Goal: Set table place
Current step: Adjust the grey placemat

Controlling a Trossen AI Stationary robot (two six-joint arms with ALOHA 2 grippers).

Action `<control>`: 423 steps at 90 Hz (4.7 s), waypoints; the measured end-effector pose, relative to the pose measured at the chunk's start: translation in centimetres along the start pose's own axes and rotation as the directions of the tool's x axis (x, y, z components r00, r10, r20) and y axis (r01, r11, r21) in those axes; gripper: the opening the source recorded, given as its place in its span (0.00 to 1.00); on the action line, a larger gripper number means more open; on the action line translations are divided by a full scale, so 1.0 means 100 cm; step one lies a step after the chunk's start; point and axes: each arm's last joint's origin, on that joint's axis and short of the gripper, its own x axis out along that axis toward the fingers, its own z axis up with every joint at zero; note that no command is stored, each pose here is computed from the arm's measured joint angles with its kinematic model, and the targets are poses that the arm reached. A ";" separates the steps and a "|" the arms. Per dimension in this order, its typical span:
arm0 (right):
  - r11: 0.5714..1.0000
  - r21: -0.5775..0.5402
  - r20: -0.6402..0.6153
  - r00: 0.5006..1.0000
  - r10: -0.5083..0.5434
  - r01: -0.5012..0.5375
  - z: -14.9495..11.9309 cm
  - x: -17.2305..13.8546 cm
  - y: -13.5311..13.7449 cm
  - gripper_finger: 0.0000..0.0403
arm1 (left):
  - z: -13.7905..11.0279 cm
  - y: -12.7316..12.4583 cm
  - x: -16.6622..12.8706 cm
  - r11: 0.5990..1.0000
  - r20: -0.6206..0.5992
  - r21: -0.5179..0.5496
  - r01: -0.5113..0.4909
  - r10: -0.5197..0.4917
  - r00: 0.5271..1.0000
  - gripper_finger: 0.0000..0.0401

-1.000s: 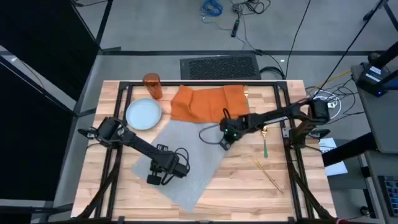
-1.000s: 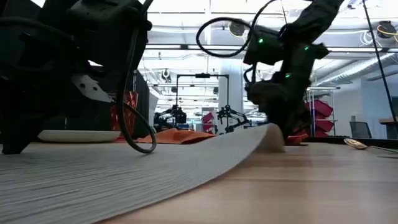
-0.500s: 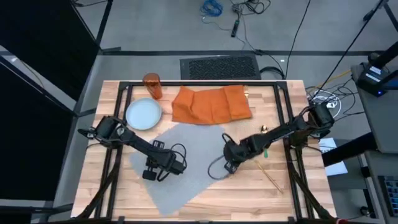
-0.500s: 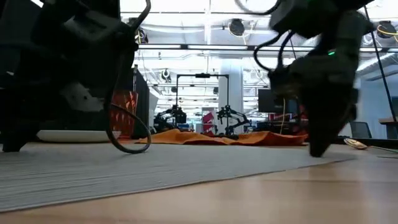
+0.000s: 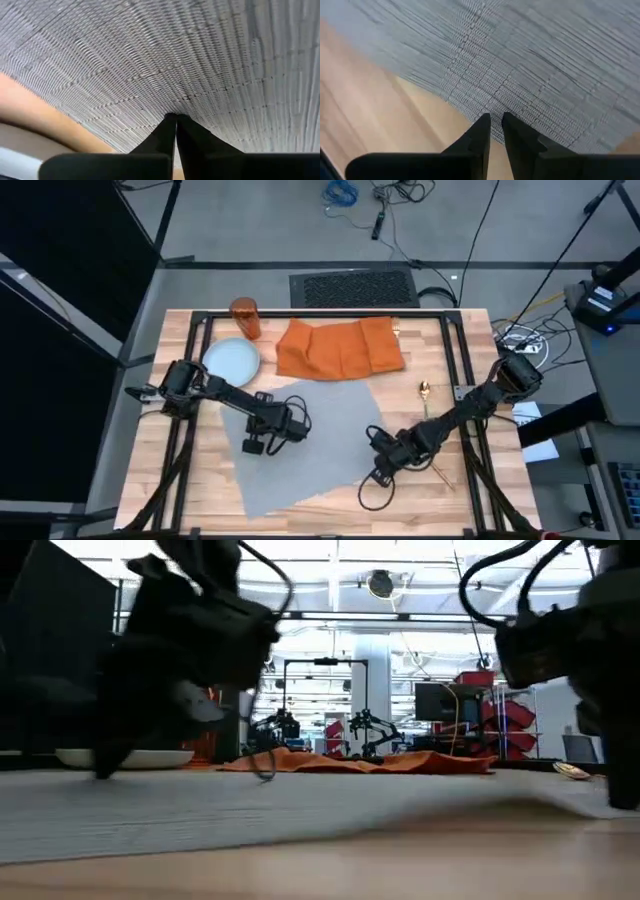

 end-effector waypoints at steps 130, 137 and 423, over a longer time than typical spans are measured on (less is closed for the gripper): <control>0.951 -0.185 0.223 0.953 -0.206 0.249 0.104 -0.023 -0.024 0.09 | 0.015 -0.006 -0.027 0.997 0.148 -0.058 0.059 -0.050 0.988 0.00; 0.954 -0.181 0.208 0.957 -0.200 0.239 0.107 -0.021 -0.030 0.09 | 0.016 -0.006 -0.027 0.996 0.159 -0.059 0.061 -0.051 0.986 0.00; 0.980 -0.189 0.288 0.958 -0.003 0.060 0.020 -0.044 0.017 0.09 | 0.012 -0.053 -0.081 0.996 0.257 -0.036 -0.079 0.086 0.963 0.00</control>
